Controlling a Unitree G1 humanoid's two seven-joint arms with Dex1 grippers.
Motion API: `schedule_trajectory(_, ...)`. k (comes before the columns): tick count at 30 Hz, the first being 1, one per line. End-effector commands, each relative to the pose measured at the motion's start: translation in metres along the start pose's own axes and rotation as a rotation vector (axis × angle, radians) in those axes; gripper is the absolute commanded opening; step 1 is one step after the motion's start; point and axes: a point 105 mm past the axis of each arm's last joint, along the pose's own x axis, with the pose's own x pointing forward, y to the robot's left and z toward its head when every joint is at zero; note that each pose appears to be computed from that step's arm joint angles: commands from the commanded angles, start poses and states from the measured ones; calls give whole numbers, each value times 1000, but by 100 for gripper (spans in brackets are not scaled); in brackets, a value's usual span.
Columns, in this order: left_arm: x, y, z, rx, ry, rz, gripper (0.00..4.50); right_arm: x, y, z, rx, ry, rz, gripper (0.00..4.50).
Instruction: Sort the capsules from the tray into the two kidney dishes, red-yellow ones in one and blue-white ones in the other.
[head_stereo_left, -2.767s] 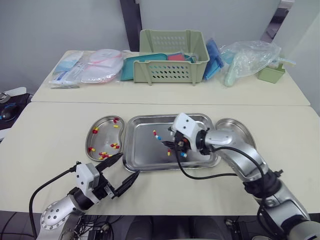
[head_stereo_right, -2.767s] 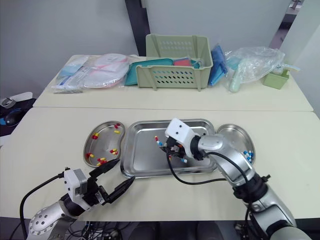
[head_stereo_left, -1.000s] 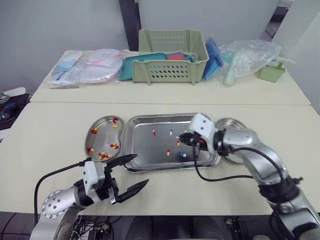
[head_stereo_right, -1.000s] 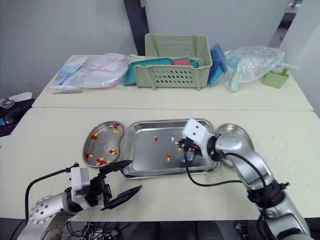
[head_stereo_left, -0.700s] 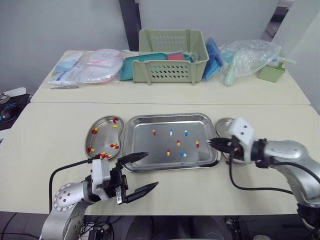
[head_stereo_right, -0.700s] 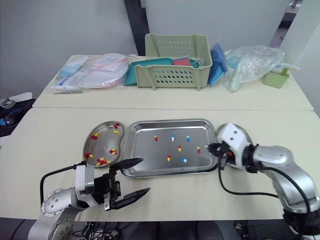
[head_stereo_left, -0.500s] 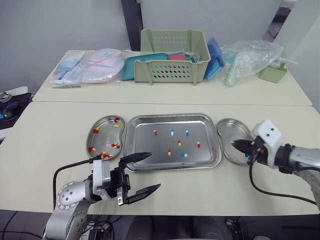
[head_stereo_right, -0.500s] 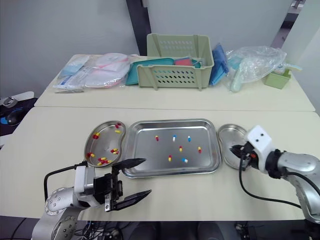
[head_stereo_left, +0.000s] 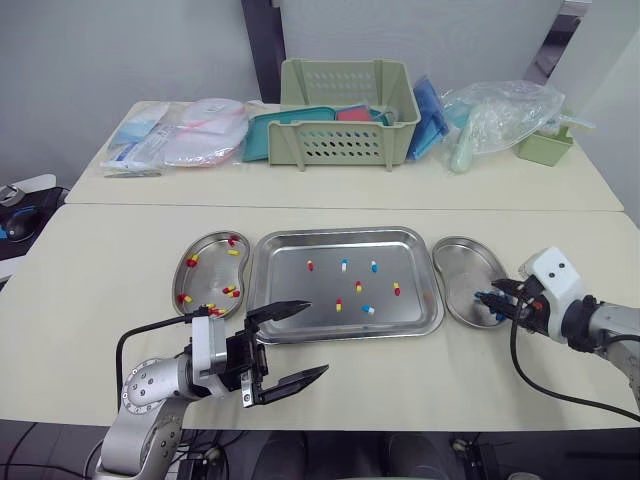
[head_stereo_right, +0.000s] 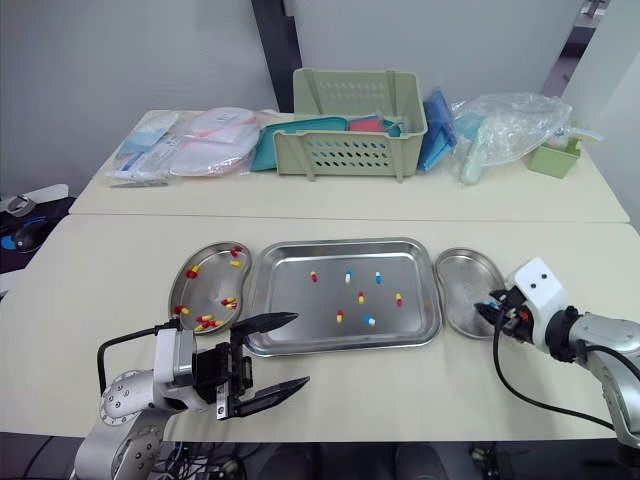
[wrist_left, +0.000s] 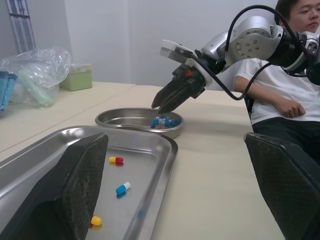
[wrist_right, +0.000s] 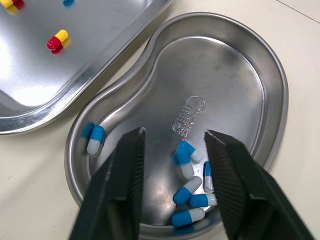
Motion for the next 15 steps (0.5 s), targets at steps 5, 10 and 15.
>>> schedule_trajectory(5, -12, 20, 12, 29, 15, 186, 450, -14, -10, 22, -126, -116, -38, 442)
schedule_trajectory(10, -52, 46, 20, 83, 84, 517, 450, -25, 2, 25, -323, -199, 36, 442)
schedule_trajectory(15, -121, 69, 29, 164, 257, 880, 450, -41, -7, 19, -332, -186, 121, 442)
